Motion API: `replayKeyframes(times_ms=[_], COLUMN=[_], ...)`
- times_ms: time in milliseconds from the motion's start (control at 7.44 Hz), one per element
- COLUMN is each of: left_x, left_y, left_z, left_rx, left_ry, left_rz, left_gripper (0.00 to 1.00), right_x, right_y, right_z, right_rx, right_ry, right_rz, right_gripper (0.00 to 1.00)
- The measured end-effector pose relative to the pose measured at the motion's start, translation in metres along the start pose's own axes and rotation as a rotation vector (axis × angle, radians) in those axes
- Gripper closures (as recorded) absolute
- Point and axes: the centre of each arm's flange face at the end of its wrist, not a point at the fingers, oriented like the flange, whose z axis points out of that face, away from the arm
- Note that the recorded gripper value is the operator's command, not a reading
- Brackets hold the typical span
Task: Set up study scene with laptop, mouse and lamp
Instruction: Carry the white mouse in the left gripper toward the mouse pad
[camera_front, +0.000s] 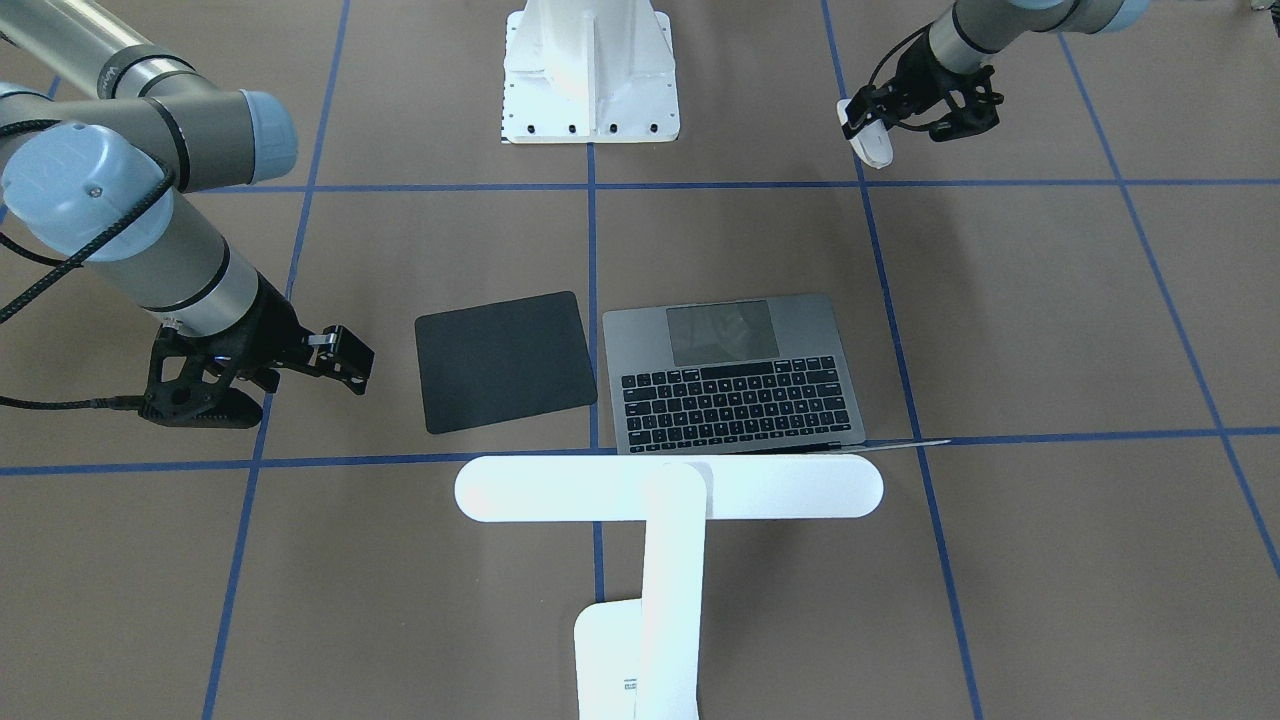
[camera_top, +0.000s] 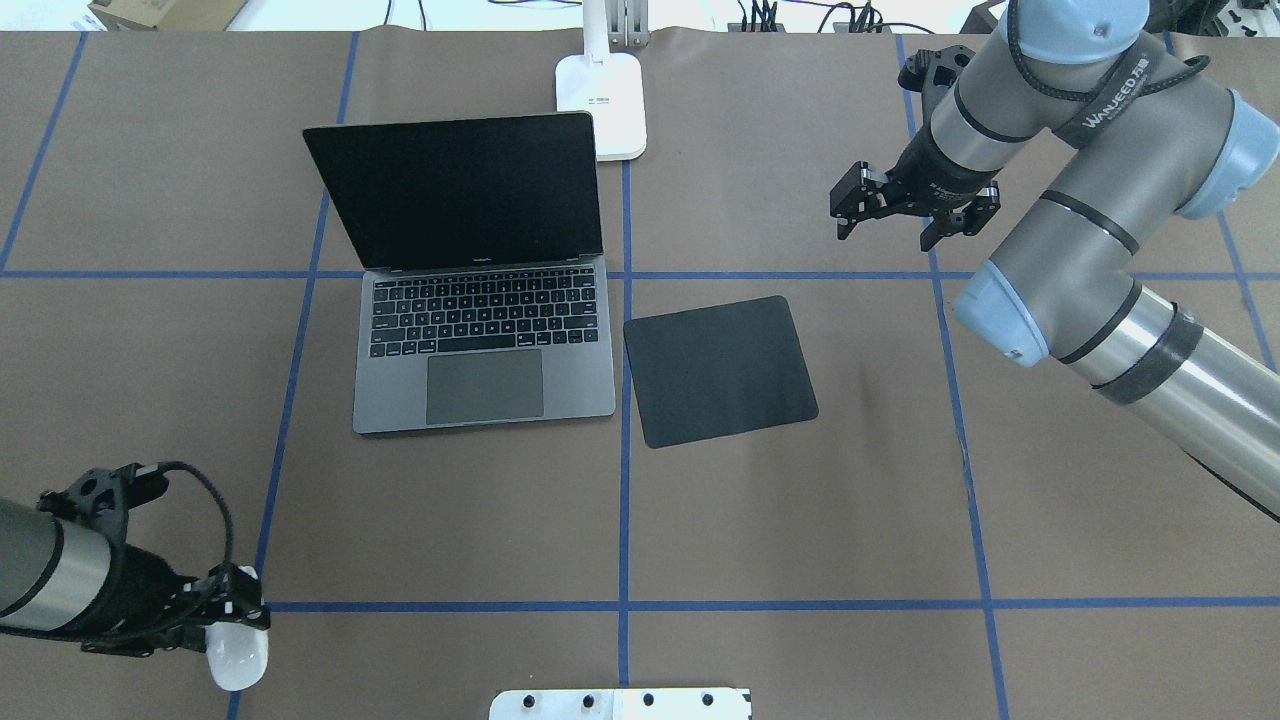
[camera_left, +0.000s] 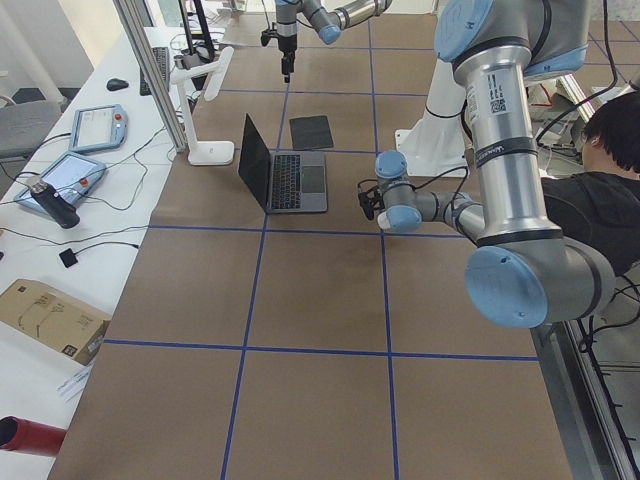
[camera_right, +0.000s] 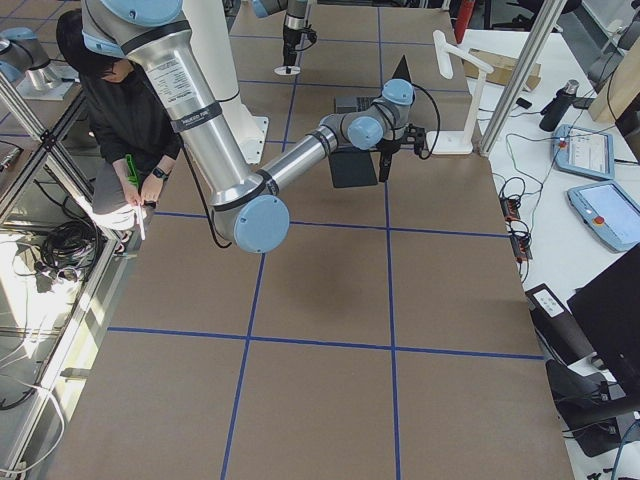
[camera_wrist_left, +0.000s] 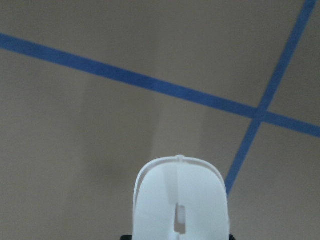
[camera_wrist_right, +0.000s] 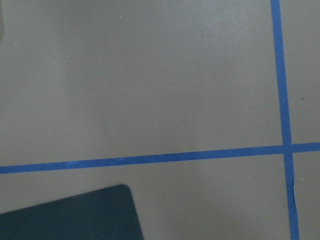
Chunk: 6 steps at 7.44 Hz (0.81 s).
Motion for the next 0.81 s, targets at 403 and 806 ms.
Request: replayKeyframes(times_ms=[403, 806], left_x=[0.152, 0.277], left_y=[-0.026, -0.038], left_z=[-0.027, -0.025], left_rx=[0.051, 0.087], left_ry=[0.009, 0.015], left_rz=[-0.015, 0.01], left_gripper=[0.61, 0.61], right_x=[0.005, 0.023], right_y=[-0.006, -0.01], right_z=[0.002, 0.005], right_rx=[0.014, 0.025], right_ry=[0.016, 0.039], right_rz=[0.01, 0.032], right_gripper=[0.01, 0.01])
